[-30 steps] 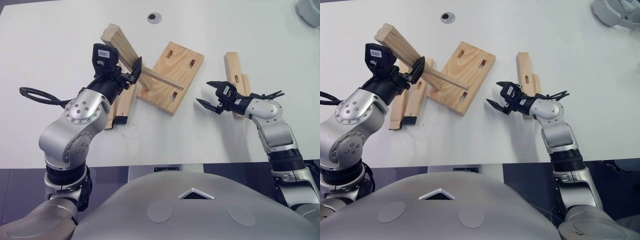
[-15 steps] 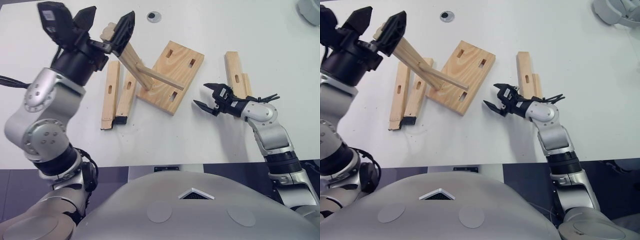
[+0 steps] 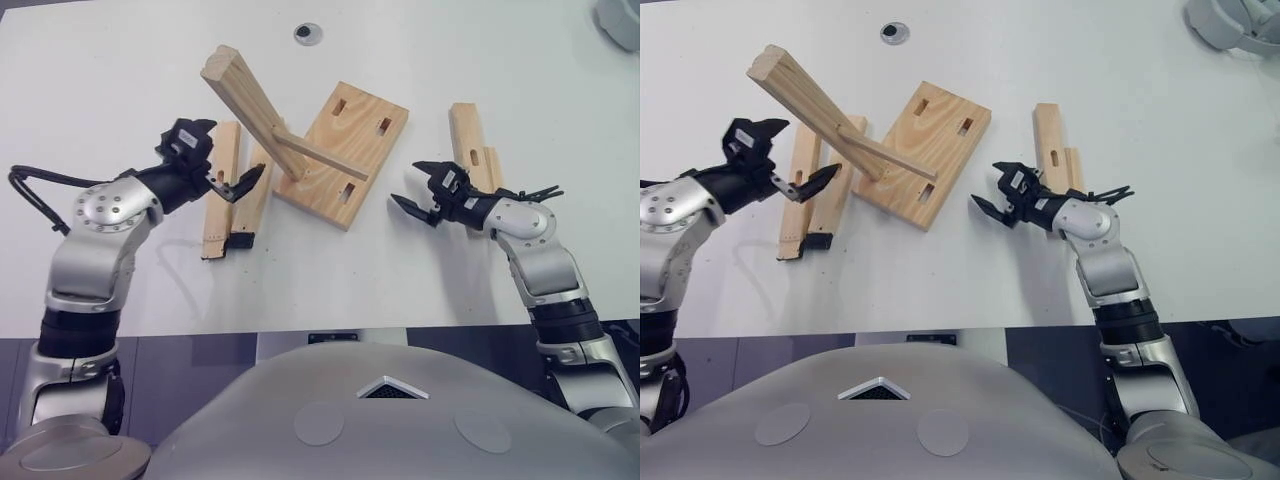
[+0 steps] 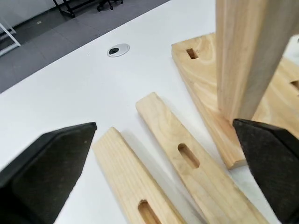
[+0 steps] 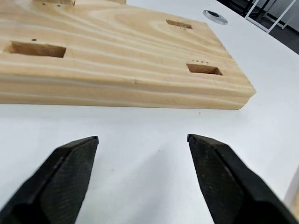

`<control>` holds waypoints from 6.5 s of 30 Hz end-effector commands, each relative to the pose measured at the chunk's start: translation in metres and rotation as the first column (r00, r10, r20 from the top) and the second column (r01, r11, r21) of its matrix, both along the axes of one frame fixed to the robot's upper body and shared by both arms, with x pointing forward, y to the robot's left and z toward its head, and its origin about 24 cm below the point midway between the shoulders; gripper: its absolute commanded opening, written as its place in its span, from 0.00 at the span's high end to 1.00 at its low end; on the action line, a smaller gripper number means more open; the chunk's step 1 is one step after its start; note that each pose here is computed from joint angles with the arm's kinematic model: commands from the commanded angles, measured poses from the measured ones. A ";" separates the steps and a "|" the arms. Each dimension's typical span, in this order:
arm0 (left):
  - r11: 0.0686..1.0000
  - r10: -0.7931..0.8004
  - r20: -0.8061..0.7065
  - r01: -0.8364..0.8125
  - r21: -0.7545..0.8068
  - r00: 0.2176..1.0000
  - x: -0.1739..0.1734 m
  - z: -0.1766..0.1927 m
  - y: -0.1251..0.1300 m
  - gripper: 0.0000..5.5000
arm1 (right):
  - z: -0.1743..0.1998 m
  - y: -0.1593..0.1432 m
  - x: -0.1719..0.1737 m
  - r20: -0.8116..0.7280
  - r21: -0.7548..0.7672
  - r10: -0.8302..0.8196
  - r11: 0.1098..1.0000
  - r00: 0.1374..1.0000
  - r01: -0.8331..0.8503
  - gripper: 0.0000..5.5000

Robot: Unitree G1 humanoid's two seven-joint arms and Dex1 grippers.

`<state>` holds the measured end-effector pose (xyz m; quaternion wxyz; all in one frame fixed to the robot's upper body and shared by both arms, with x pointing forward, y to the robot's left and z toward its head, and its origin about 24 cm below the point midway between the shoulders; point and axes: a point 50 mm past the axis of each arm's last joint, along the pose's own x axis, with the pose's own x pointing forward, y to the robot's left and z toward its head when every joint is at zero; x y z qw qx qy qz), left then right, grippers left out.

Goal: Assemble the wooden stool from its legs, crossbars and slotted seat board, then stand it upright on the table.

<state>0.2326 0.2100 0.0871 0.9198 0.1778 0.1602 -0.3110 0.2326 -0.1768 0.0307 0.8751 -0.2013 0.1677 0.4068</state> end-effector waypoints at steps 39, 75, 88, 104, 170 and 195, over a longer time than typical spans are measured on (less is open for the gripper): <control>0.955 -0.215 -0.059 0.222 0.195 0.975 -0.012 -0.029 -0.065 0.02 | 0.005 -0.005 0.048 0.107 -0.086 -0.192 0.976 0.976 0.202 0.35; 0.960 0.281 -0.266 -0.274 0.066 0.922 -0.031 -0.026 -0.041 0.31 | 0.044 -0.069 0.018 0.356 0.057 -0.602 0.777 0.715 0.627 0.35; 0.950 0.298 -0.332 -0.244 0.195 0.895 -0.039 -0.043 -0.027 0.36 | 0.040 -0.062 0.011 0.343 0.089 -0.639 0.751 0.688 0.654 0.35; 0.829 0.485 -0.158 -0.509 -0.230 0.860 0.008 0.017 -0.039 0.61 | 0.058 -0.065 0.017 0.371 0.152 -0.655 0.742 0.658 0.653 0.35; 0.968 0.116 0.638 0.057 -0.244 0.761 0.043 0.177 -0.070 0.29 | 0.234 -0.007 0.018 0.050 0.859 -0.646 0.417 0.762 0.297 0.81; 0.946 -0.134 -0.040 0.140 0.292 0.990 0.019 -0.048 -0.005 0.17 | 0.085 -0.011 -0.043 -0.324 0.811 -0.676 0.162 0.662 0.563 0.81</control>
